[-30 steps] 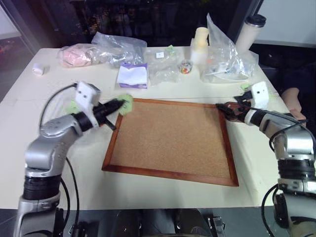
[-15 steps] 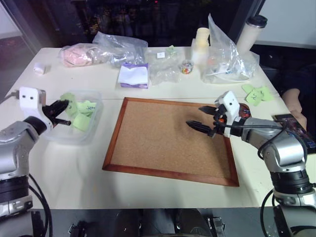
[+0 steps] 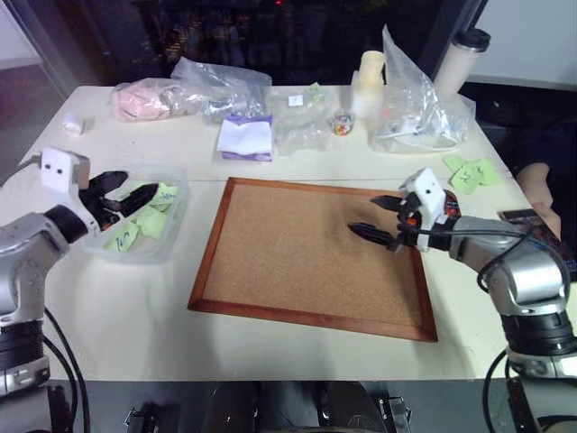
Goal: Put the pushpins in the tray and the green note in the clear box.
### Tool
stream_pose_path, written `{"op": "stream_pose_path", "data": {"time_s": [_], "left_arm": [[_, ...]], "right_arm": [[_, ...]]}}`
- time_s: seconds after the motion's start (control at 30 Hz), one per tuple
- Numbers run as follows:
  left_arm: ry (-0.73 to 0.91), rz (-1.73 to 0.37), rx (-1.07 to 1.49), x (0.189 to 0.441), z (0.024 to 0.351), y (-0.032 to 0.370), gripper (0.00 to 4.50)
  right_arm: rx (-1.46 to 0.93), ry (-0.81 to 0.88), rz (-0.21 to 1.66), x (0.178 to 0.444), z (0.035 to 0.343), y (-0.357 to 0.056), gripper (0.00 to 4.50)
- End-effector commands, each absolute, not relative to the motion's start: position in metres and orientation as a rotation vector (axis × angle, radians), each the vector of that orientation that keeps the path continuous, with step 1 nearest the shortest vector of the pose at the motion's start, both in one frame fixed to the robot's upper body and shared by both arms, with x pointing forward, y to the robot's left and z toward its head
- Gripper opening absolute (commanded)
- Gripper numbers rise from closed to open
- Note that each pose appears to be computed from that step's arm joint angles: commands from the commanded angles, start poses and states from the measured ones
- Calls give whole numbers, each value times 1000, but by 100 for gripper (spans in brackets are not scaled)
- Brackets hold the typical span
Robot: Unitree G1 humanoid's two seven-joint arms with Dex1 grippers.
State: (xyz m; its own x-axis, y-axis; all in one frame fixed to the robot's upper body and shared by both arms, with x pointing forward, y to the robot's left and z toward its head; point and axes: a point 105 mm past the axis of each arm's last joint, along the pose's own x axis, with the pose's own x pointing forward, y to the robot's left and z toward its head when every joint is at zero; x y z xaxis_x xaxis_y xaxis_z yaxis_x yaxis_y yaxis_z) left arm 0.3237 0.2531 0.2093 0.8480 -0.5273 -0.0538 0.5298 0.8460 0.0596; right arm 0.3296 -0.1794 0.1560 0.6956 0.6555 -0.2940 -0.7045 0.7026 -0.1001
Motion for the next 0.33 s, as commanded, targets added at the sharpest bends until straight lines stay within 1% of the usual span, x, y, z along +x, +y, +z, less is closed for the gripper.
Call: {"op": "stream_pose_path", "data": {"time_s": [0.03, 0.1, 0.2, 0.33], "left_arm": [[16, -742, 91, 314, 221, 212, 389], [38, -872, 104, 307, 214, 182, 389], [81, -1001, 169, 298, 200, 152, 389], [123, -1105, 246, 290, 181, 128, 389]], "right_arm": [[-233, 194, 760, 322, 174, -190, 450], [-224, 194, 754, 316, 180, -198, 450], [-237, 206, 760, 308, 183, -204, 450], [-237, 210, 791, 299, 186, -203, 450]]}}
